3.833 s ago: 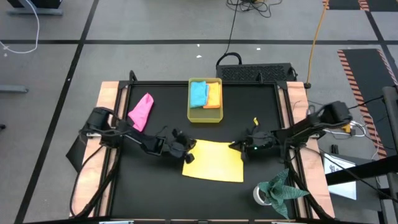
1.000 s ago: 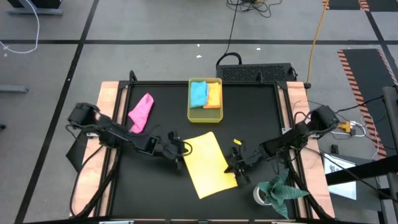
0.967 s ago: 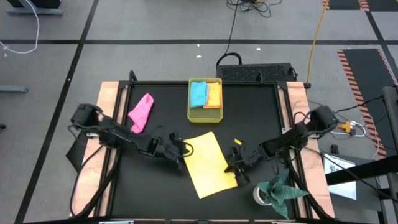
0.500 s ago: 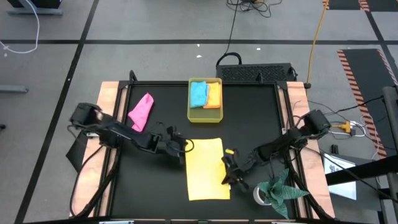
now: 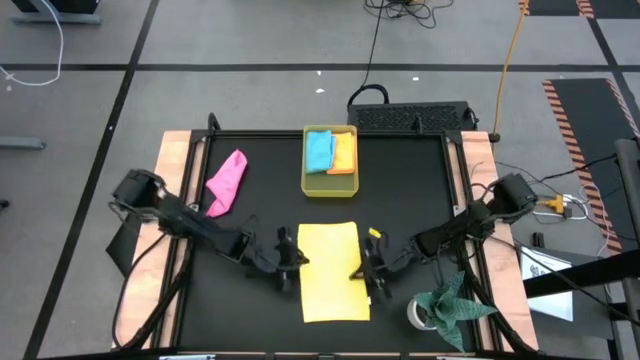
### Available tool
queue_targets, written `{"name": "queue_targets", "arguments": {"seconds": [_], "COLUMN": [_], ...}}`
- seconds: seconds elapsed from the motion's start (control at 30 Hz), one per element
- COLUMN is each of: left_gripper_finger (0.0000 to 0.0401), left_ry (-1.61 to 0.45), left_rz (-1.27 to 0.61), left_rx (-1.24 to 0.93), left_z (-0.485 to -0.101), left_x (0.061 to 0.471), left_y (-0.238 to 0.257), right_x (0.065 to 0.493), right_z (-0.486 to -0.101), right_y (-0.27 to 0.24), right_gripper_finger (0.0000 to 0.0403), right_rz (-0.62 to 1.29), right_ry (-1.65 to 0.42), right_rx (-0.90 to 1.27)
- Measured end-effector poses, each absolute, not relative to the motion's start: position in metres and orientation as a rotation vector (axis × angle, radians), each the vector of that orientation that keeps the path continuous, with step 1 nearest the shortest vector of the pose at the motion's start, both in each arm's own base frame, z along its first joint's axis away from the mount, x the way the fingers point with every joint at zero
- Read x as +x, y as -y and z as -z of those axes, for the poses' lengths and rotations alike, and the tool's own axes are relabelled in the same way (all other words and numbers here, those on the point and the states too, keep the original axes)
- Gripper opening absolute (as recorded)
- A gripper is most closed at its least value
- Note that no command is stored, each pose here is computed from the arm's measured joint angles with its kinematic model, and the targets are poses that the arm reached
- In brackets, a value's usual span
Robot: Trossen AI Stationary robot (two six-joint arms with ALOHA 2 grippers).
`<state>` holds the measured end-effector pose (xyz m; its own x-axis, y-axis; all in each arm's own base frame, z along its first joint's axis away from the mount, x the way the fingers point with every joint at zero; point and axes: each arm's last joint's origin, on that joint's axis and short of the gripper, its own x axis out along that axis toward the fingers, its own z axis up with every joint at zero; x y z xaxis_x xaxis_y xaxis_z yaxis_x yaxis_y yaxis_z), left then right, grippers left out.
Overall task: Fold microfiber towels
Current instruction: Fold the yellow towel
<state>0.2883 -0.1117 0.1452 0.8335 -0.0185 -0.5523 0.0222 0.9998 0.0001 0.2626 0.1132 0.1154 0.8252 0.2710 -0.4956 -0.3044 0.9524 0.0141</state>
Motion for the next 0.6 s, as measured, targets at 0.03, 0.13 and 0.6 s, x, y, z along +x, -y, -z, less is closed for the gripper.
{"name": "queue_targets", "arguments": {"seconds": [0.03, 0.13, 0.6], "left_gripper_finger": [0.0021, 0.0021, 0.0017], "left_ry": [-0.599, -0.656, -0.761], "left_rz": [0.023, -0.002, -0.092], "left_rx": [0.010, -0.022, -0.052], "left_z": [-0.138, -0.113, -0.129], "left_x": [0.290, 0.294, 0.274], "left_y": [0.113, 0.113, 0.111], "right_x": [0.264, 0.269, 0.273], "right_z": [-0.112, -0.103, -0.114], "right_y": [-0.110, -0.098, -0.079], "right_gripper_finger": [0.0013, 0.0021, 0.0020], "right_rz": [-0.262, -0.137, -0.011], "right_ry": [-0.521, -0.548, -0.525], "right_rx": [-0.075, -0.081, 0.040]}}
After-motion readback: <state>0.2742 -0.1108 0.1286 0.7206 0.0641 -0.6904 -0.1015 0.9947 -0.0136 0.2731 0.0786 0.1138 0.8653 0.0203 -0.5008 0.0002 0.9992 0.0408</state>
